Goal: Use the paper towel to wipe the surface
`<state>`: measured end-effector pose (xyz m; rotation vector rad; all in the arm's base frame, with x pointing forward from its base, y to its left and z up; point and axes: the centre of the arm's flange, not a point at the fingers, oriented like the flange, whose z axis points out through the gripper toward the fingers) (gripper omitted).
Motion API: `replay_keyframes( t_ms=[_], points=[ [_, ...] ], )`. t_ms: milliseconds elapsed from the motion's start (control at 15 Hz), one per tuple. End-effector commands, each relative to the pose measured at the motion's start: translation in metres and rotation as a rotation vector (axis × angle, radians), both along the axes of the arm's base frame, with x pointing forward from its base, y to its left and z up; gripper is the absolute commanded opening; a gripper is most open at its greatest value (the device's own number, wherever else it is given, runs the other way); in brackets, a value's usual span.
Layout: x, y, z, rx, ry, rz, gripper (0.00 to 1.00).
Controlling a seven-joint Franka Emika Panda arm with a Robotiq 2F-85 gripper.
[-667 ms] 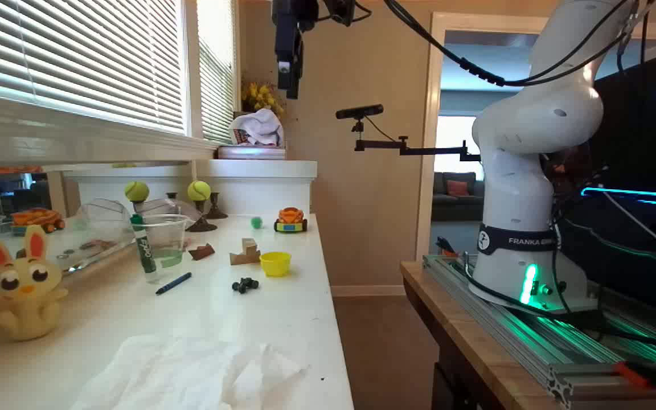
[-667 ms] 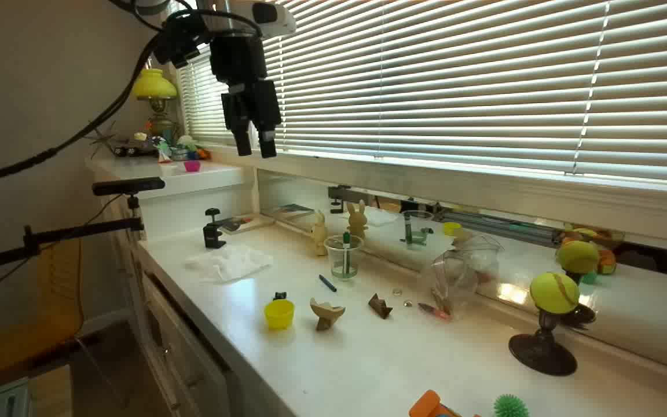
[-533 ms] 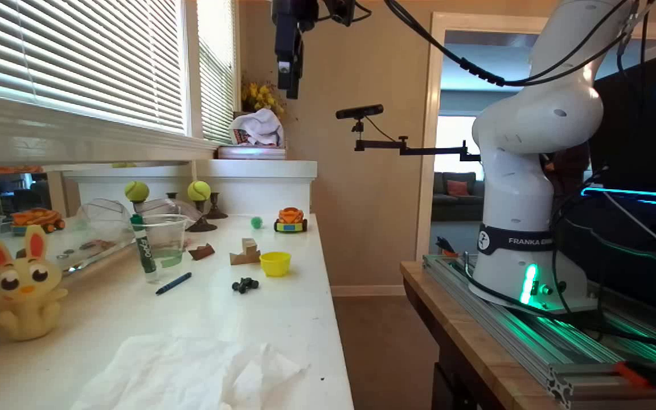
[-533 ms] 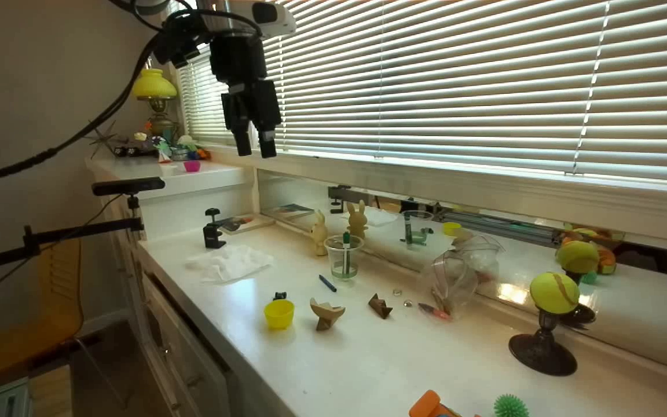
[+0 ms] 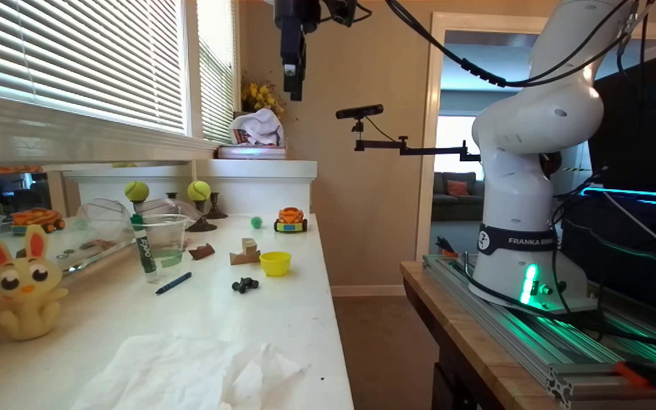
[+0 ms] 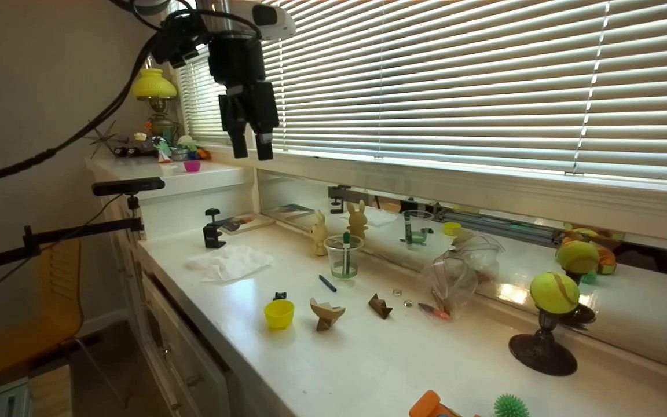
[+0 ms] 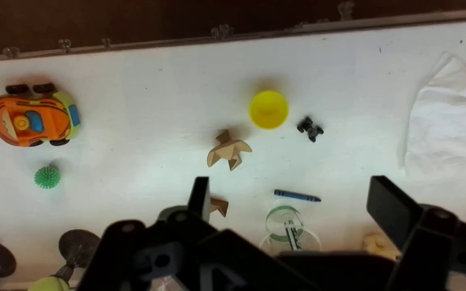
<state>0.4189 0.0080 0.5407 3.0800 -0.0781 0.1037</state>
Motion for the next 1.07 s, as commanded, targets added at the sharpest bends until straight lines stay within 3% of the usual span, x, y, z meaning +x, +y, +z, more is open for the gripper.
replay_keyframes(
  t_ms=[0, 400, 1000],
  points=[
    [-0.018, -0.021, -0.002, 0.025, 0.140, 0.106, 1.00],
    [-0.049, -0.056, -0.018, 0.012, 0.339, 0.121, 1.00],
    [-0.043, -0.056, -0.024, 0.032, 0.349, 0.126, 1.00]
  ],
)
